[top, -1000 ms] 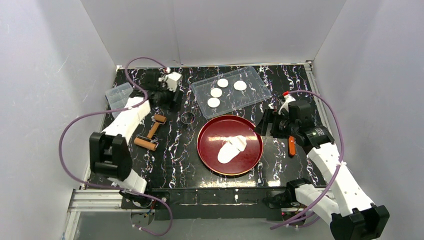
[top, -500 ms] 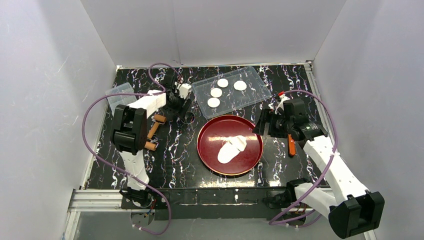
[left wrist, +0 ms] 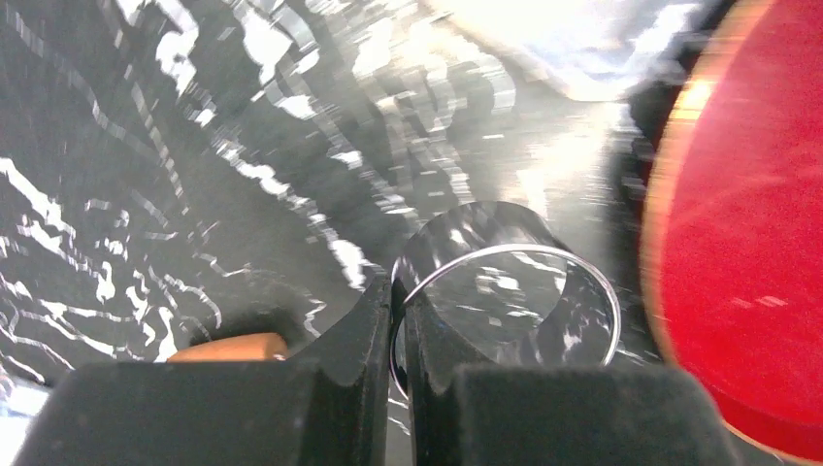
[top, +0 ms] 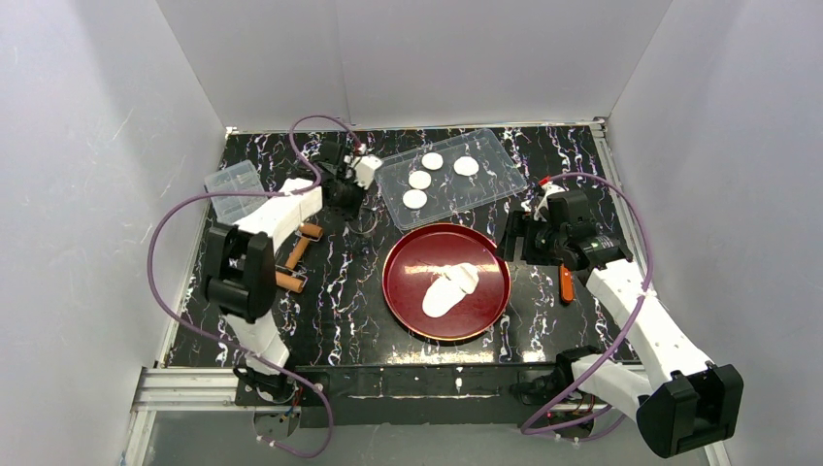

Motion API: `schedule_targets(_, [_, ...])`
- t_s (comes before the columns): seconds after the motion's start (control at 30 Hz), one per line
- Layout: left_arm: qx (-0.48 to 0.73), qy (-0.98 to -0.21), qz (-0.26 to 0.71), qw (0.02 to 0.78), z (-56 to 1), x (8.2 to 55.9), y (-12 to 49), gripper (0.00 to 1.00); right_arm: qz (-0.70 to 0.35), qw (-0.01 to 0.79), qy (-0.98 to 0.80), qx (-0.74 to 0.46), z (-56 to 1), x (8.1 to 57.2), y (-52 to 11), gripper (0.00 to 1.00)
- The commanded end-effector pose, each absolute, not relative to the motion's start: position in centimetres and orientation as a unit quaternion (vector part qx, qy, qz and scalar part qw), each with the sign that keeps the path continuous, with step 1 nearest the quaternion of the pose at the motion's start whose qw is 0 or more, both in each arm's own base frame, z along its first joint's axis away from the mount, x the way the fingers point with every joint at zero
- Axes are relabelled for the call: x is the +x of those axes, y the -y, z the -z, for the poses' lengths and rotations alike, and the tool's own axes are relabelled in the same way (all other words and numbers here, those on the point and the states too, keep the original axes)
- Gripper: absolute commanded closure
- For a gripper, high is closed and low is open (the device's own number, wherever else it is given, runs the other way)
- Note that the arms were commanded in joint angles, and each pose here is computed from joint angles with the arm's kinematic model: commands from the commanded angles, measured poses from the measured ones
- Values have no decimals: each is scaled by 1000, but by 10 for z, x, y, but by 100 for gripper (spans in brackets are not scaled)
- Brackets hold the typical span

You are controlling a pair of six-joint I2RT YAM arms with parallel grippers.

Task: Roll out the dumpling wrappers from the dough

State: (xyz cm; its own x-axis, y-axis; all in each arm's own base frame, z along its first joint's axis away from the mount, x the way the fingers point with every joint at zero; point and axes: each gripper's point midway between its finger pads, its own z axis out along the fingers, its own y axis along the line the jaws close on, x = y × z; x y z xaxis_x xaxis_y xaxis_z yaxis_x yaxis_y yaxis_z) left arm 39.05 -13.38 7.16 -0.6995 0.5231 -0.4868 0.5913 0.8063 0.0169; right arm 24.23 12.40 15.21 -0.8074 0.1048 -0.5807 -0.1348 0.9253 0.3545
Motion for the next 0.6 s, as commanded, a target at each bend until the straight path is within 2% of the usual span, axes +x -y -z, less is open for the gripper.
schedule_targets(0.0, [423, -855, 147, 263, -127, 333, 202, 100, -138, 373, -917, 4, -163, 264, -102, 9])
schedule_targets(0.27, [557, -793, 176, 176, -107, 252, 283, 100, -111, 412, -904, 27, -158, 264, -80, 7])
schedule_targets(0.57, [603, -761, 156, 181, -82, 240, 326, 100, -85, 420, -903, 34, -150, 270, -68, 6])
